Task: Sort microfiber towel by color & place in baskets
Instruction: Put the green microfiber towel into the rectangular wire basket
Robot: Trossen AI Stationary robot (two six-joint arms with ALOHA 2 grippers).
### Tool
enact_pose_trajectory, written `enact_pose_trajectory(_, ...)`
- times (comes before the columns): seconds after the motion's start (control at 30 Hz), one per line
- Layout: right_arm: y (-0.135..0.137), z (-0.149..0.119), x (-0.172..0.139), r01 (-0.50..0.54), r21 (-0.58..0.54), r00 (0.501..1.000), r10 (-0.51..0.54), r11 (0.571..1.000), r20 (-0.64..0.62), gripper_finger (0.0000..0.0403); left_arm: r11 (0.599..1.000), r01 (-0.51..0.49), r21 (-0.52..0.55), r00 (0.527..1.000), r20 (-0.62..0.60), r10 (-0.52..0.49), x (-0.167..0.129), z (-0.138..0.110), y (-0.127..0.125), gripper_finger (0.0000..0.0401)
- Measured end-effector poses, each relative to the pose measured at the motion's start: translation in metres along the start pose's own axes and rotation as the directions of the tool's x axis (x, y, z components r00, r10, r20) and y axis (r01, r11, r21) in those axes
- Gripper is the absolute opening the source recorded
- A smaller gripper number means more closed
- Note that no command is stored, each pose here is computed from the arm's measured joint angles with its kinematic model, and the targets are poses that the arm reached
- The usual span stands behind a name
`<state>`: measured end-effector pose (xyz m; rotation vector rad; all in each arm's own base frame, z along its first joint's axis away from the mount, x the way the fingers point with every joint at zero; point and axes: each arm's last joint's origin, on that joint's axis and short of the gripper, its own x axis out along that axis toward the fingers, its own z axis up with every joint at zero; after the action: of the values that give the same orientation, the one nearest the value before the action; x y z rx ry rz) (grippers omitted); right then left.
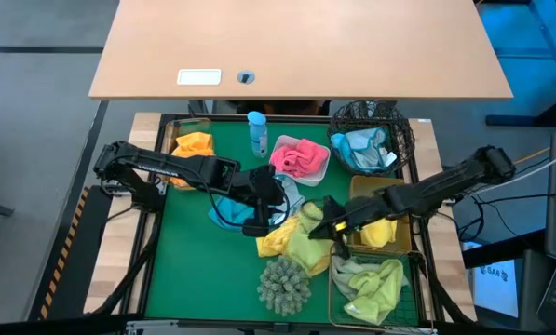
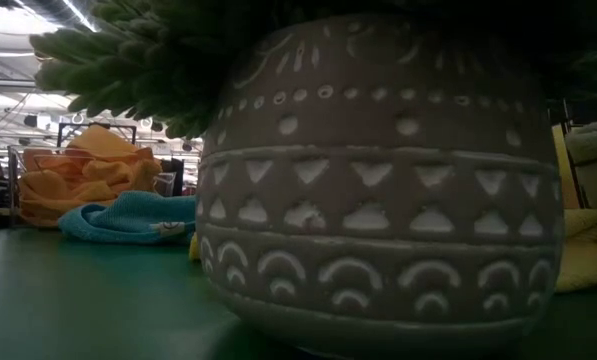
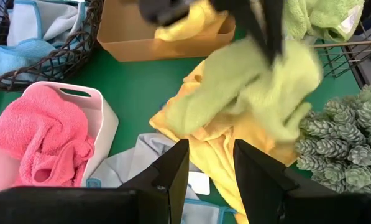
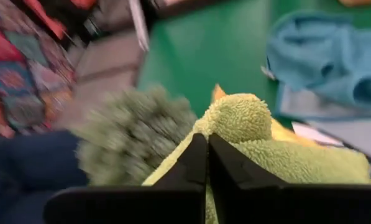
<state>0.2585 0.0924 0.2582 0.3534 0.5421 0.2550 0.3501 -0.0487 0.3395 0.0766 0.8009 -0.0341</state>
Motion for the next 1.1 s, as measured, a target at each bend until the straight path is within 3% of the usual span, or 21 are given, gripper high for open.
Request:
enact_pose_trajectory(0.27, 0.018, 0.029, -0.056, -0.198, 0.038, 0.959, 0.186, 0.979, 0.214, 0.0003, 1.000, 0.000, 0.000, 1.000, 0.001, 0.000, 0.000, 0.000, 0.000, 0.0121)
enact_pose_trajectory(0.5, 0.030, 0.040, -0.090, -0.426, 0.067, 0.874, 0.392, 0.902, 0.289, 0.0003, 1.000, -0.003, 0.000, 1.000, 0.001, 0.003, 0.000, 0.000, 0.000, 0.0121)
enact_pose_trajectory(0.7, 0.036, 0.040, -0.104, -0.596, 0.147, 0.798, 0.562, 0.789, 0.218, 0.0002, 1.000, -0.003, 0.000, 1.000, 0.001, 0.003, 0.000, 0.000, 0.000, 0.0121)
enact_pose_trajectory(0.97, 0.057, 0.026, -0.108, -0.697, 0.250, 0.707, 0.702, 0.672, 0.081, 0.0002, 1.000, -0.003, -0.001, 1.000, 0.000, 0.003, 0.000, 0.000, 0.000, 0.0121)
enact_pose_trajectory(1.03, 0.066, 0.017, -0.108, -0.694, 0.269, 0.699, 0.715, 0.668, 0.027, 0.0001, 1.000, -0.003, -0.001, 1.000, 0.000, 0.003, 0.000, 0.000, 0.000, 0.0121)
enact_pose_trajectory(1.1, 0.072, 0.006, -0.107, -0.662, 0.273, 0.720, 0.693, 0.698, -0.025, 0.0002, 1.000, -0.004, -0.001, 1.000, 0.000, 0.004, 0.000, 0.000, 0.000, 0.0121)
